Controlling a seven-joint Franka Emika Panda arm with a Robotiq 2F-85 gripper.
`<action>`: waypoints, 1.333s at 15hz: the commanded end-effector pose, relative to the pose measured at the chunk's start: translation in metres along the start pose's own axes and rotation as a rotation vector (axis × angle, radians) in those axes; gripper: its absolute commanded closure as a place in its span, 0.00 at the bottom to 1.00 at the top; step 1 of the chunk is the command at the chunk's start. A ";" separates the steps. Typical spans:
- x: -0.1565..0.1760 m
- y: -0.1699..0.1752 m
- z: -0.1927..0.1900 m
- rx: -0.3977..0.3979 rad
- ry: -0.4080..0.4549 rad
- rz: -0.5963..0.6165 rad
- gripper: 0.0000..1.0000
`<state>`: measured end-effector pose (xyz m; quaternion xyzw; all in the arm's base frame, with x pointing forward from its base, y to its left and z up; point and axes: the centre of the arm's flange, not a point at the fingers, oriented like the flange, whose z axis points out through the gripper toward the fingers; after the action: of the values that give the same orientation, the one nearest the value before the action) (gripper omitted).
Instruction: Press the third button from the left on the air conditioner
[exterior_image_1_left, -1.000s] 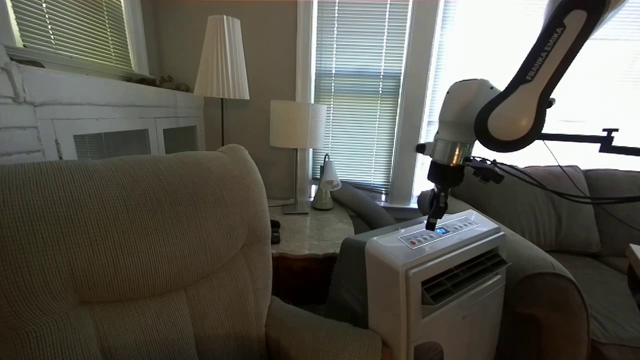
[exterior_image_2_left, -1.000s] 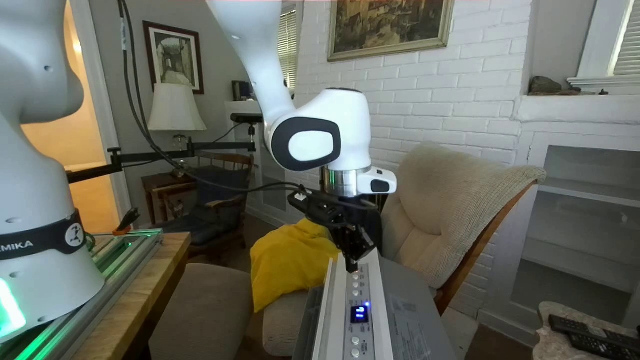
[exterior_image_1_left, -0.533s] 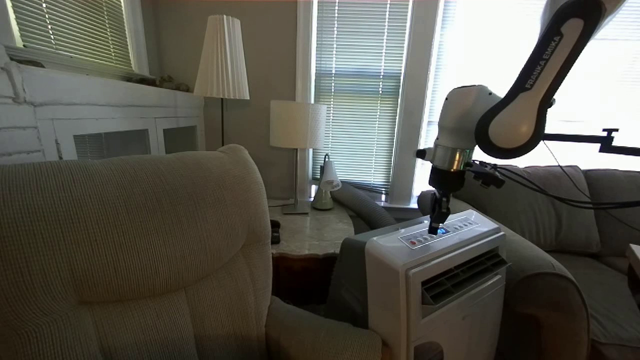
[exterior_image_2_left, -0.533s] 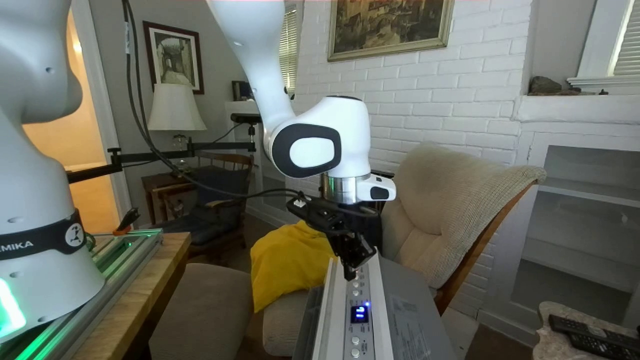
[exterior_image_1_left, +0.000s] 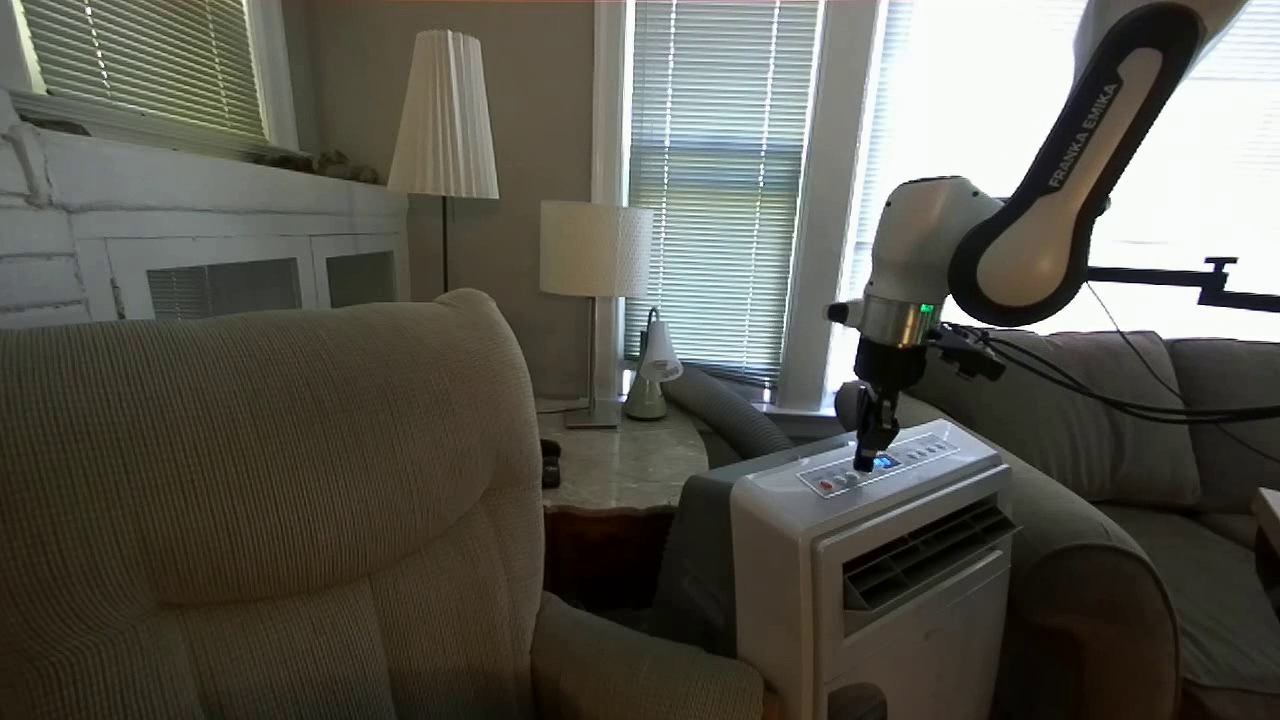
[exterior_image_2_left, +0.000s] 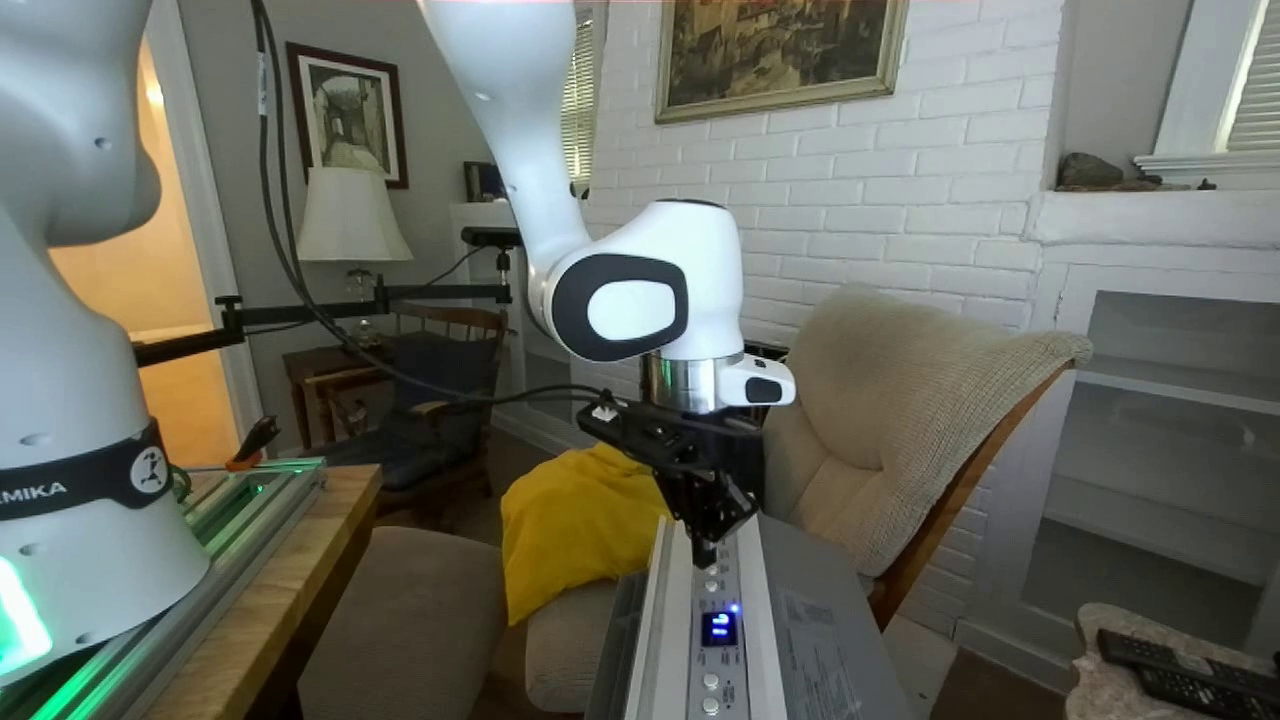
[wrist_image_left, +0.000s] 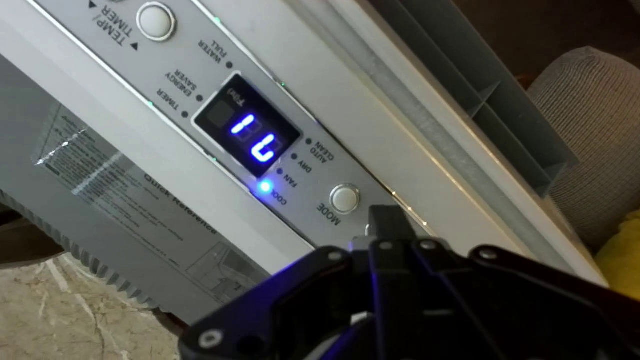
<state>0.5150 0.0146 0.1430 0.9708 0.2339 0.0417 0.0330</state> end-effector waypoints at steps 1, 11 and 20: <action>0.007 0.000 0.008 -0.025 0.013 -0.017 1.00; 0.009 0.000 0.015 -0.038 0.017 -0.050 1.00; 0.008 0.001 0.029 -0.033 -0.006 -0.054 1.00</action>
<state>0.5209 0.0167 0.1334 0.9646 0.2557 0.0470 0.0448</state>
